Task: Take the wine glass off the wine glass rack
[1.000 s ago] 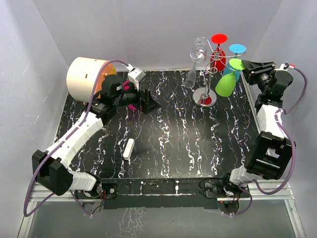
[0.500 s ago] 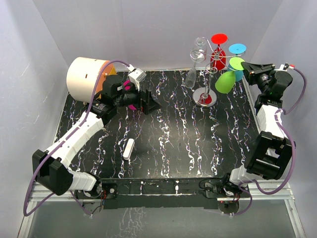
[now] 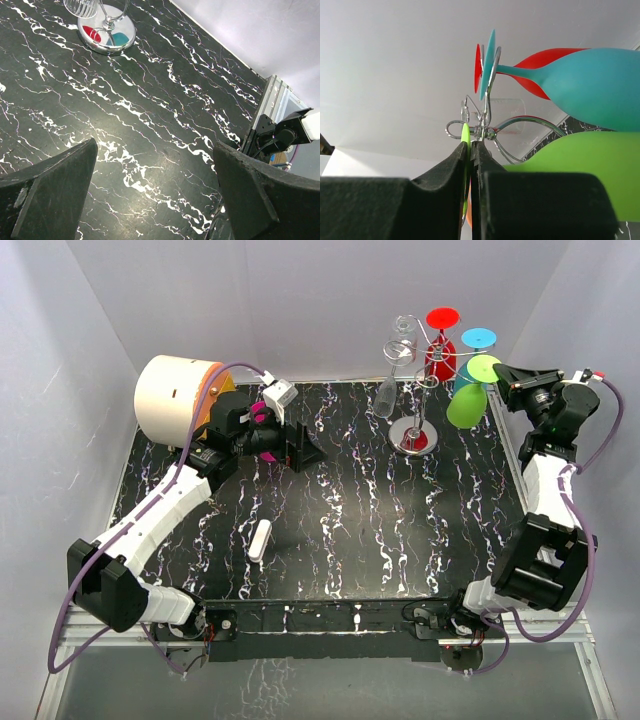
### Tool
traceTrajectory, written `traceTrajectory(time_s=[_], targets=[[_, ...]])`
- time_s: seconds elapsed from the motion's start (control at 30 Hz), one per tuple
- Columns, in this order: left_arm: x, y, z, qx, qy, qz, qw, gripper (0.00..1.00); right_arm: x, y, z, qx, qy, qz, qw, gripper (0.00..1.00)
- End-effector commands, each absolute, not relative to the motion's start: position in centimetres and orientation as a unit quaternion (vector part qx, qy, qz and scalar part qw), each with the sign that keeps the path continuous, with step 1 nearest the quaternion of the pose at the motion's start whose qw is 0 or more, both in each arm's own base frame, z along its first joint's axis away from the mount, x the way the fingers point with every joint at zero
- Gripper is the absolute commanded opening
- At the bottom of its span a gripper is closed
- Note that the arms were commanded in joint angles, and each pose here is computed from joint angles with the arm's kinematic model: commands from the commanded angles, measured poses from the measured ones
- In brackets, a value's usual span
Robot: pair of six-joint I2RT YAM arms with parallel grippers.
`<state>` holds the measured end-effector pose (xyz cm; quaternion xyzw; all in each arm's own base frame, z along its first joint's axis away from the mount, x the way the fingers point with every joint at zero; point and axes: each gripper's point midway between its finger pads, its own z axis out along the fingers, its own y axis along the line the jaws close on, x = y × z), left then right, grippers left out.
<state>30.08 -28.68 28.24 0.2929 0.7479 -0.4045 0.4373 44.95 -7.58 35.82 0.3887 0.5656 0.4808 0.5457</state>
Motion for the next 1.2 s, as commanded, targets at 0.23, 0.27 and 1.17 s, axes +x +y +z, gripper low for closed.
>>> traceTrajectory(time_s=[0.23,0.27,1.17], targets=[[29.6,-28.7,28.8,0.305,0.738,-0.400,0.449,0.99,43.0,-6.6,39.2,0.354,0.550,0.510,0.558,0.00],[29.6,-28.7,28.7,0.306,0.738,-0.400,0.448,0.99,42.8,-6.6,39.2,0.353,0.550,0.511,0.559,0.00],[29.3,-28.9,28.8,0.310,0.738,-0.398,0.449,0.99,42.9,-4.4,39.9,0.325,0.572,0.517,0.547,0.00]])
